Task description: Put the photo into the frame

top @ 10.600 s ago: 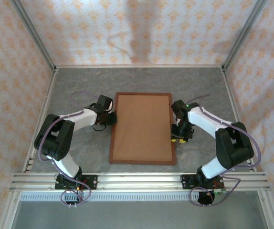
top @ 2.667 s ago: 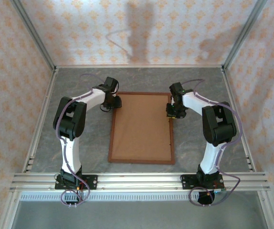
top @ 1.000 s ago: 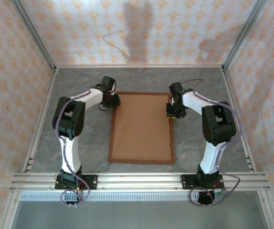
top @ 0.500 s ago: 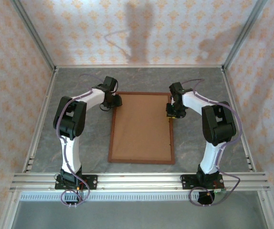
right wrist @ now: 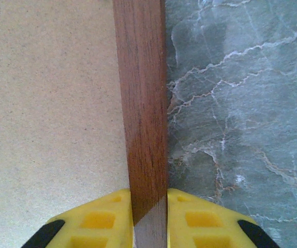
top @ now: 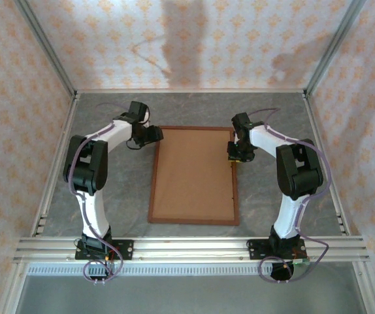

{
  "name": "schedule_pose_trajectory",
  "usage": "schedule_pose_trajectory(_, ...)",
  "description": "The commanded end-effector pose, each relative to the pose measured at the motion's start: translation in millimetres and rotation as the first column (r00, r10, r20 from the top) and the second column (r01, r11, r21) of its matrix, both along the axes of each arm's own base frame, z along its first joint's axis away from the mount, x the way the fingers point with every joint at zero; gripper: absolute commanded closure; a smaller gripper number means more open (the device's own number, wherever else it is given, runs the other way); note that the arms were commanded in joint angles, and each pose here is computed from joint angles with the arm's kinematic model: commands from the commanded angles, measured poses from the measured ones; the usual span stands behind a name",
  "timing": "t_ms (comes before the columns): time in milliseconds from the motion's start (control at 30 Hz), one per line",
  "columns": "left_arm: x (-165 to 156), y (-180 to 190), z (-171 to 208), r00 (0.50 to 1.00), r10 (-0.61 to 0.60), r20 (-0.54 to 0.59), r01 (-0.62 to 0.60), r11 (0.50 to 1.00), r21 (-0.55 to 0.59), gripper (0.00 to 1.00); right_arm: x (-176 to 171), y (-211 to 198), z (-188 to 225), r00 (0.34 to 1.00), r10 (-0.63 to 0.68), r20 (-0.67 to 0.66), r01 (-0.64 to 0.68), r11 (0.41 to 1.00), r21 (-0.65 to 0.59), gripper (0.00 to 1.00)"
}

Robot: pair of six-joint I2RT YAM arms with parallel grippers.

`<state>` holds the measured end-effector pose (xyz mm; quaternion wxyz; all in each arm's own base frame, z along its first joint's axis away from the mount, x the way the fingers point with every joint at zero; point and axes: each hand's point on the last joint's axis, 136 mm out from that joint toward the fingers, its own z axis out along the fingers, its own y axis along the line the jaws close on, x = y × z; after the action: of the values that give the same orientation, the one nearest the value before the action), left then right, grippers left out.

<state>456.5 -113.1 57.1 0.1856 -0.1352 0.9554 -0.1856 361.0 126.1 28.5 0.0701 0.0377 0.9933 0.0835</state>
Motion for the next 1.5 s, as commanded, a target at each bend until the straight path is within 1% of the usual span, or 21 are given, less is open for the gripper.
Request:
schedule_pose_trajectory(0, -13, 1, 7, 0.999, -0.004, -0.036, 0.004, 1.000, -0.007, 0.50, 3, 1, -8, 1.000, 0.010, -0.003, -0.010, 1.000, -0.003, 0.80)
schedule_pose_trajectory(233, -19, 5, -12, 0.995, -0.010, -0.103, 0.013, 0.999, 0.031, 0.66, 2, 3, -12, 1.000, 0.011, -0.014, -0.011, 1.000, 0.012, 0.80)
schedule_pose_trajectory(400, -17, -3, -20, 0.993, -0.028, -0.117, 0.030, 0.999, 0.017, 0.69, 4, 3, -12, 1.000, 0.012, -0.009, -0.012, 1.000, 0.015, 0.80)
schedule_pose_trajectory(833, -12, -16, -32, 0.991, -0.057, -0.122, 0.058, 0.998, 0.009, 0.68, 2, 3, -14, 1.000, 0.013, -0.018, -0.013, 1.000, 0.013, 0.80)
schedule_pose_trajectory(967, -15, -18, -39, 0.988, -0.069, -0.141, 0.075, 0.997, 0.034, 0.69, 2, 3, -14, 1.000, 0.012, -0.019, -0.012, 1.000, 0.015, 0.80)
schedule_pose_trajectory(1100, -18, -20, -42, 0.987, -0.070, -0.146, 0.075, 0.997, 0.034, 0.69, 1, 3, -15, 1.000, 0.013, -0.022, -0.012, 1.000, 0.013, 0.80)
schedule_pose_trajectory(1133, -17, -20, -39, 0.988, -0.068, -0.139, 0.073, 0.997, 0.032, 0.68, 1, 3, -16, 1.000, 0.013, -0.024, -0.013, 1.000, 0.013, 0.80)
schedule_pose_trajectory(1267, -11, -15, -22, 0.994, -0.049, -0.096, 0.053, 0.998, 0.032, 0.57, 2, 3, -16, 1.000, 0.013, -0.023, -0.013, 1.000, 0.015, 0.80)
schedule_pose_trajectory(1467, -6, -6, -10, 0.998, -0.022, -0.066, 0.022, 1.000, 0.001, 0.54, 1, 3, -16, 1.000, 0.015, -0.026, -0.015, 1.000, 0.013, 0.80)
